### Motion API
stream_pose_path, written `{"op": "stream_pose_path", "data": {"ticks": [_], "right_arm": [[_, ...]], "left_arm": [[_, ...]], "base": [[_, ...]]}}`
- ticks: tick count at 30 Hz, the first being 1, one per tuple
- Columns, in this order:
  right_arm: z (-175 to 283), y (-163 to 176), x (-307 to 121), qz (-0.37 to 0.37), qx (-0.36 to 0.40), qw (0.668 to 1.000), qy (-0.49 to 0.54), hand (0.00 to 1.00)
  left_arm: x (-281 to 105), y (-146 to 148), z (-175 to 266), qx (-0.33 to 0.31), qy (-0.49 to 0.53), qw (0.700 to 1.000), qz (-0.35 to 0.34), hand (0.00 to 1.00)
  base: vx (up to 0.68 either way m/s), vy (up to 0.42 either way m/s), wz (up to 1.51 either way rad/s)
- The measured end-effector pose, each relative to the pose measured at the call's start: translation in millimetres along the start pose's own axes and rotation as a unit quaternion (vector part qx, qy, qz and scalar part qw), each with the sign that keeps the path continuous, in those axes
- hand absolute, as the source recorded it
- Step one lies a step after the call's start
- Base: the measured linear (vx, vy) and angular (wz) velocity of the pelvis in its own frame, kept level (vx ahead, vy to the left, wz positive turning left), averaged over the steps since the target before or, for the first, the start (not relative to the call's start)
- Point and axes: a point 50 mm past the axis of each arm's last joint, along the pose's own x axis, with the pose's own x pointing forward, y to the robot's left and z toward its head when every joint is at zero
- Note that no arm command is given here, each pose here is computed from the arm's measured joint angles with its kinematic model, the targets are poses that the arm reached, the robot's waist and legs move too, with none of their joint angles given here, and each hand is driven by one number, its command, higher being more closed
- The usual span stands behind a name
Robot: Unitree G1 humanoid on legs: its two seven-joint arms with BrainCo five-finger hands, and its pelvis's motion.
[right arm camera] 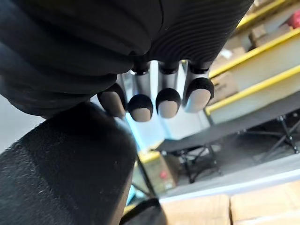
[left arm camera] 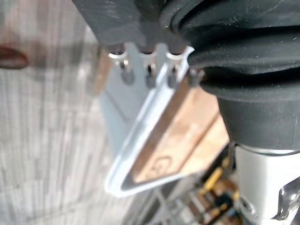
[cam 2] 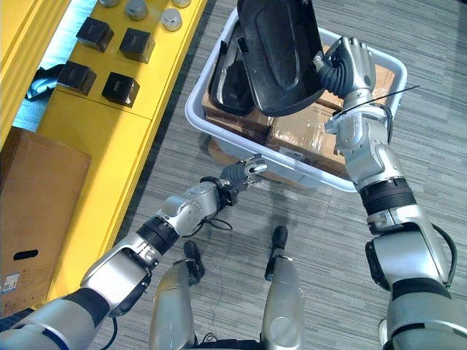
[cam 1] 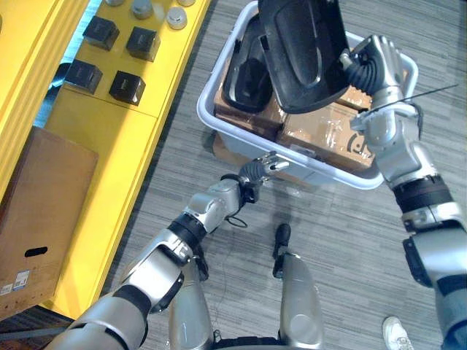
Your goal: Walk over and take plastic housings, then place them on the shelf
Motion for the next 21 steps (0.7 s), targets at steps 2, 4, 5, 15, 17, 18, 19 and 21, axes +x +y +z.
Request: {"op": "stream_pose_path", "data": {"ticks": [2, 4, 5, 15, 17, 18, 19, 21], "right_arm": [[2.8, -0.5, -0.7, -0.01, 0.0, 1.0, -0.017, 1.0], [3.5, -0.6, -1.9, -0.017, 0.0, 1.0, -0.026, 1.0], [3.1, 0.4, -4.1, -0.019, -0.004, 0.999, -0.032, 1.0], [-26.0, 26.5, -44.2, 0.027, -0.017, 0.999, -0.009, 1.0], [-28.0, 29.5, -48.9, 0.034, -0.016, 0.999, -0.008, 1.0], [-28.2, 29.6, -49.7, 0.034, -0.015, 0.999, -0.009, 1.0], [-30.5, 30.3, -52.7, 0.035, -0.013, 0.999, -0.006, 1.0], [-31.2, 32.4, -56.5, 0.039, -0.009, 0.999, -0.01, 1.0]], "left_arm": [[0.5, 1.4, 1.8, -0.035, -0.016, 0.999, 0.013, 0.0], [0.3, 4.2, 7.7, -0.069, -0.036, 0.997, 0.024, 0.0], [-0.2, 7.6, 12.7, -0.094, -0.055, 0.993, 0.036, 0.0], [-14.0, 53.5, 37.0, -0.237, -0.149, 0.956, 0.087, 0.0], [-17.1, 57.4, 42.8, -0.233, -0.172, 0.954, 0.081, 0.0], [-18.1, 58.4, 44.6, -0.235, -0.178, 0.952, 0.079, 0.0], [-19.0, 59.6, 45.4, -0.239, -0.183, 0.95, 0.078, 0.0], [-20.1, 61.8, 44.6, -0.24, -0.186, 0.949, 0.081, 0.0]], "base": [[0.02, 0.0, 0.0], [0.04, 0.01, -0.01], [0.03, 0.011, -0.01], [0.01, 0.01, 0.07], [0.02, 0.038, 0.01], [0.03, 0.038, -0.02], [0.06, 0.049, 0.0], [0.05, 0.041, 0.0]]}}
